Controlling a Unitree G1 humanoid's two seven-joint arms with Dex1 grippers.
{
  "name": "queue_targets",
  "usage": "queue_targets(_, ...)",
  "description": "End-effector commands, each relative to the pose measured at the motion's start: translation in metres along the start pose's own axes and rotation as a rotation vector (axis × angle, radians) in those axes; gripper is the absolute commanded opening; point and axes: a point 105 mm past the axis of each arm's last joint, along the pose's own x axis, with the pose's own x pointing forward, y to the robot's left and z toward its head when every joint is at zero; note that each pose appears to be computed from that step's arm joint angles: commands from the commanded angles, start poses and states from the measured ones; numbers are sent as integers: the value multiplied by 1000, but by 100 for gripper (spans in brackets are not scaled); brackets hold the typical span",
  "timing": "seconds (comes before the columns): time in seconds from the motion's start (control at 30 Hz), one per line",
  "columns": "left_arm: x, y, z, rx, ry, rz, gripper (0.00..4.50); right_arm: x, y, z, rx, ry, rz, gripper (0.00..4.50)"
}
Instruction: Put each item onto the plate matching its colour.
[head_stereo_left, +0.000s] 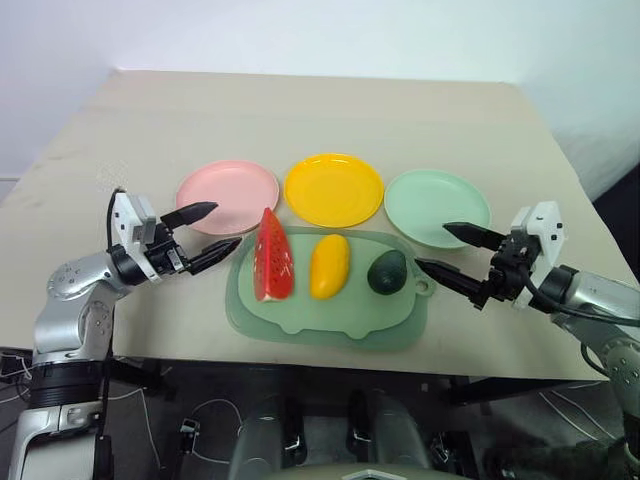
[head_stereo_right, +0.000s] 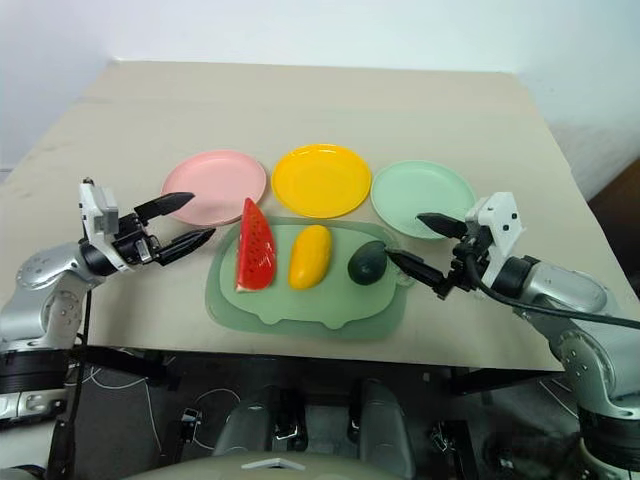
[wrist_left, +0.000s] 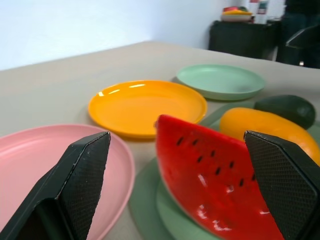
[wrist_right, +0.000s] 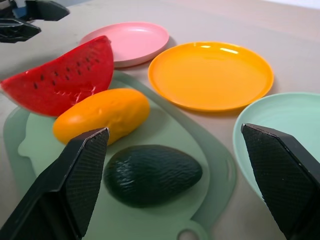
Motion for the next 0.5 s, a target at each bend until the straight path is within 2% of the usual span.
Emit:
queue_targets(0.03,-7,4,13,52,-26,22,449,4,2,3,-40,-17,28,450)
queue_targets(0.2,-10,3,18,57,-42,42,449,11,2,9,-48,-46,47,450)
queue_targets(0.5,-9,-13,18,48,-28,-2,449,5,16,0,32,22,113,450)
